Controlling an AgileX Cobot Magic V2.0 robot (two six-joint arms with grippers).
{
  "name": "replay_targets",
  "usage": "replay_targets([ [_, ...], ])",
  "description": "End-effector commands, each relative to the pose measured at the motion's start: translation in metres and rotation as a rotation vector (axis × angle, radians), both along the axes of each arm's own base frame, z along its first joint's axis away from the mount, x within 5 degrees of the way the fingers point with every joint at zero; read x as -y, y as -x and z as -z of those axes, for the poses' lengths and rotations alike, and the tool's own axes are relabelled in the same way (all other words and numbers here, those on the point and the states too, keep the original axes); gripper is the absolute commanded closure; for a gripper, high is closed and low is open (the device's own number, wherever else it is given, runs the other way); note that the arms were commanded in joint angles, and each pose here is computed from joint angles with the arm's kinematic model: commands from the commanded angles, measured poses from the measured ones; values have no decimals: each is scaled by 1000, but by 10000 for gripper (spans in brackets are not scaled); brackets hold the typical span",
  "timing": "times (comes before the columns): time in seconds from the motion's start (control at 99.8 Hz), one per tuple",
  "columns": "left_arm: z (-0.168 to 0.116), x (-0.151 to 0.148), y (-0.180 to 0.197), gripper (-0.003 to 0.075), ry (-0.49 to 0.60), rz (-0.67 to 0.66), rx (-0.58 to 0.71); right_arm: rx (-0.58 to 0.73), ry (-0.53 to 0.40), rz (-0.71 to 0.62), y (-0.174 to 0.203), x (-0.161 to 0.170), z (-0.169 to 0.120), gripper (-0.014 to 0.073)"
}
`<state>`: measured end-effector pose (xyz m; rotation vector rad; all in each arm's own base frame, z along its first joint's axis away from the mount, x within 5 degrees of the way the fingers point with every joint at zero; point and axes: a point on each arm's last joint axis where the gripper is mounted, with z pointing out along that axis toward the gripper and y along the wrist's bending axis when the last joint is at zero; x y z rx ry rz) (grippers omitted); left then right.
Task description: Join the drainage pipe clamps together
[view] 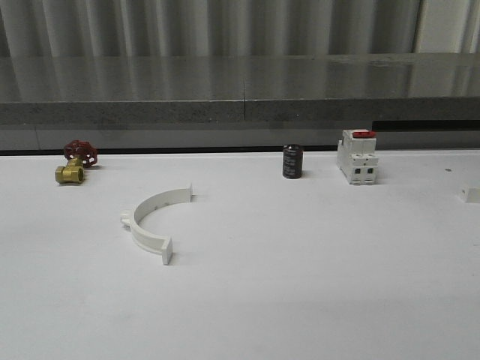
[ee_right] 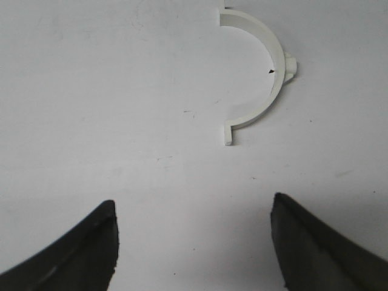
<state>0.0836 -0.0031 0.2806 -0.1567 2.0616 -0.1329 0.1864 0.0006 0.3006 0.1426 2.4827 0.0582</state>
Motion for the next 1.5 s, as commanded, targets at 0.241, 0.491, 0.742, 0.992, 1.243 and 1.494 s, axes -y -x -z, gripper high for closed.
replay_targets([
  [0.241, -14, 1, -3, 741, 1, 14, 90, -16, 49, 29, -80, 26, -27, 55],
  [0.491, -14, 1, -3, 741, 1, 14, 90, -167, 66, 70, -132, 66, 24, 55],
  [0.742, -14, 1, -3, 741, 1, 14, 90, -255, 74, 47, -159, 79, 79, 55],
  [0.992, -14, 1, -3, 741, 1, 14, 90, -266, 86, 24, -172, 82, 107, 55],
  [1.243, -14, 1, -3, 741, 1, 14, 90, -251, 93, 19, -177, 83, 115, 62],
  [1.494, -14, 1, -3, 741, 1, 14, 90, -247, 93, 20, -178, 83, 115, 286],
])
